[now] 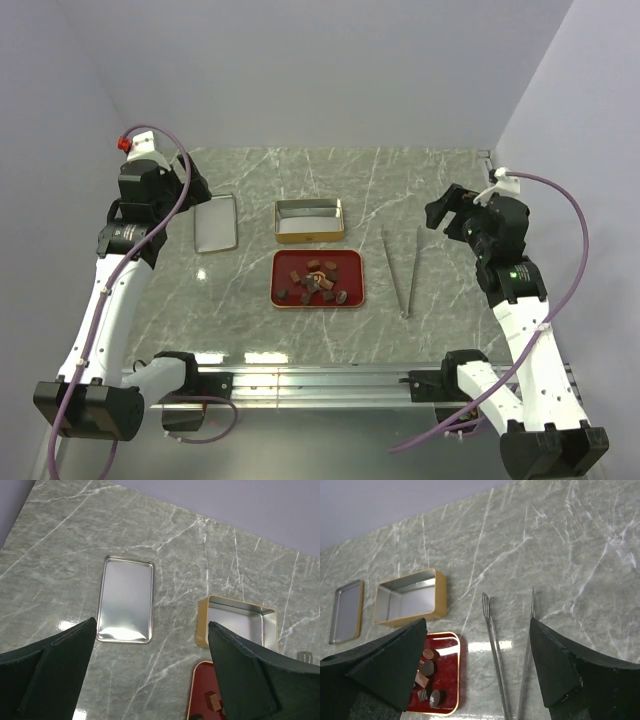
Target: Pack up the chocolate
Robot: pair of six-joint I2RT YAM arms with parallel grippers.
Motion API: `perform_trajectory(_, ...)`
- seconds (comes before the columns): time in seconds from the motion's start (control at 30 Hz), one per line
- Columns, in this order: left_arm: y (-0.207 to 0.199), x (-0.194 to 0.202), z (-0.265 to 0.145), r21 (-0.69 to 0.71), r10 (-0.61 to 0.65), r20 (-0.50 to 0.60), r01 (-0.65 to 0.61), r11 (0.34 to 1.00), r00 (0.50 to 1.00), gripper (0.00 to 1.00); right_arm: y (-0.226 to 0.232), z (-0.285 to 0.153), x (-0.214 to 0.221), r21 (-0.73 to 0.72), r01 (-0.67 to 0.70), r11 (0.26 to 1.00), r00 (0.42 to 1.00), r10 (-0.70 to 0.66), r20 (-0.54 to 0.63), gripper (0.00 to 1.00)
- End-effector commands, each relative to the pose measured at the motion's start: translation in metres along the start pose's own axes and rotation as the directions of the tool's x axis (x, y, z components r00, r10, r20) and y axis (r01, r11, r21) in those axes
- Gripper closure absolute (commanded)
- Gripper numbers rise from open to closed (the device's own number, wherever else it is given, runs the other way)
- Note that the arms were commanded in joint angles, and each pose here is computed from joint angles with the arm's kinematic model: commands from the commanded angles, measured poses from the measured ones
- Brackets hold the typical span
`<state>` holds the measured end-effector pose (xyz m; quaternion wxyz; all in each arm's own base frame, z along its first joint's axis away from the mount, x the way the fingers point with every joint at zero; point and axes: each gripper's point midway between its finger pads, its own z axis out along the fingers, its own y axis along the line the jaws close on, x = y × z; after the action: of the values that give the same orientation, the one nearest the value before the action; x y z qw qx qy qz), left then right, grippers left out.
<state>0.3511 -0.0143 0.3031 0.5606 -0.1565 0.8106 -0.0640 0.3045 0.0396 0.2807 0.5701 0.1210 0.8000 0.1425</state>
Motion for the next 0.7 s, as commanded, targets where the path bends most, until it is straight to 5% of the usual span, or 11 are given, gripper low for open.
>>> perform_trajectory(0.0,-0.002,-0.013,-0.007,0.009,0.003,0.038,-0.004,1.000,0.999,0.01,-0.004,-0.008,-0.001,0.024,0.040,0.999,0.999,-0.040,-0.003,0.10)
perform_trajectory(0.67,-0.003,0.015,-0.027,0.055,-0.006,-0.035,0.008,0.998,0.999,0.00,-0.015,-0.001,0.057,0.020,-0.009,1.000,0.991,0.012,-0.134,0.10)
